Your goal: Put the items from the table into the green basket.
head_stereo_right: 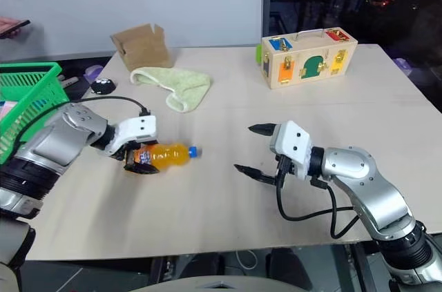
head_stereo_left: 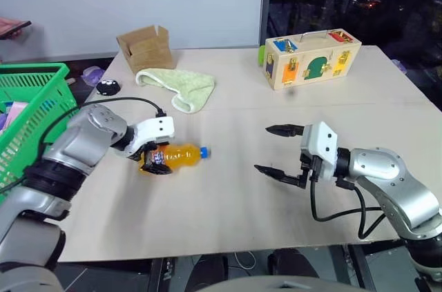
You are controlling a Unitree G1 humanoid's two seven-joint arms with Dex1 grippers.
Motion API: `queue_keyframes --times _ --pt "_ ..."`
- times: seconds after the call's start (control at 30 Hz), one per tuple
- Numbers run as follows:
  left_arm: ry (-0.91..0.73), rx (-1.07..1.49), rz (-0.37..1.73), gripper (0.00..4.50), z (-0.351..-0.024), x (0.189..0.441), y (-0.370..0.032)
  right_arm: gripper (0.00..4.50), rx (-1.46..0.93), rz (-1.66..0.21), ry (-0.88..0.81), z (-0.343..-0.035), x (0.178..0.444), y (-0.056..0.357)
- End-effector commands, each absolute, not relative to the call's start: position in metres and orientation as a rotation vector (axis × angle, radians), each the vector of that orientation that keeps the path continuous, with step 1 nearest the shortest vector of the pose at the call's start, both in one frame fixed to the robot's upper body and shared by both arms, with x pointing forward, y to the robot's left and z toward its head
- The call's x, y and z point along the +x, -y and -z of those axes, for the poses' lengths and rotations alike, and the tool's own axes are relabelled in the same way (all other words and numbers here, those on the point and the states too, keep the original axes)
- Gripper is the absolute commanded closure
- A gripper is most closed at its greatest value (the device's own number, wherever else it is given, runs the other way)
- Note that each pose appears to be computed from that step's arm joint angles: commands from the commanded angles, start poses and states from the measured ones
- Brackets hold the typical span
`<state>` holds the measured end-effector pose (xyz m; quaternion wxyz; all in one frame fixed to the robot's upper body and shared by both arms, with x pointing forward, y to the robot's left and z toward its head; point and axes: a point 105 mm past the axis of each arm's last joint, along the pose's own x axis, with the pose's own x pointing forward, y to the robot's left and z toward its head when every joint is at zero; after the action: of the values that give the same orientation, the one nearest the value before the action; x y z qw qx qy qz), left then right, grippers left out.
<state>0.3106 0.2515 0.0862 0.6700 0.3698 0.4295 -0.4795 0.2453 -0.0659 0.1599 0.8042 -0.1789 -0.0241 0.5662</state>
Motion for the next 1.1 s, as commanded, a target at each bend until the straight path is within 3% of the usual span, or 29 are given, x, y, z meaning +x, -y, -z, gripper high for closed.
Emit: queue_keyframes --times 0.03,0.07,0.2,0.27,0.33,0.47,0.7,0.83,1.03,1.1 --pt "-0.972 0.875 1.064 1.16 -0.084 0.318 -0.256 0.0 -0.404 -1.204 0.104 -0.172 0.241 0.066" --pt "-0.973 0.874 1.062 1.42 -0.083 0.318 -0.256 0.0 -0.401 -1.203 0.105 -0.172 0.241 0.066" --pt "-0.95 0.864 1.038 1.42 -0.081 0.32 -0.261 0.0 -0.391 -1.203 0.109 -0.173 0.241 0.065" --pt "-0.838 0.776 1.013 1.42 -0.093 0.324 -0.256 0.0 -0.389 -1.209 0.111 -0.173 0.241 0.063" --pt "-0.654 0.518 0.9 1.42 -0.131 0.335 -0.253 0.0 -0.381 -1.221 0.12 -0.174 0.24 0.061" --pt "-0.268 0.181 0.363 1.42 -0.216 0.354 -0.326 0.0 -0.331 -1.271 0.204 -0.189 0.243 0.044" --pt "0.044 0.111 -0.244 1.42 -0.286 0.318 -0.436 0.0 -0.247 -1.308 0.327 -0.213 0.26 0.008" --pt "0.071 0.182 -0.499 1.42 -0.305 0.291 -0.485 0.0 -0.232 -1.34 0.354 -0.217 0.263 0.0" --pt "-0.024 0.196 -0.625 1.42 -0.287 0.281 -0.515 0.0 -0.23 -1.354 0.359 -0.217 0.264 -0.002" --pt "-0.069 0.171 -0.635 0.38 -0.27 0.277 -0.522 0.0 -0.237 -1.353 0.355 -0.215 0.265 -0.001"
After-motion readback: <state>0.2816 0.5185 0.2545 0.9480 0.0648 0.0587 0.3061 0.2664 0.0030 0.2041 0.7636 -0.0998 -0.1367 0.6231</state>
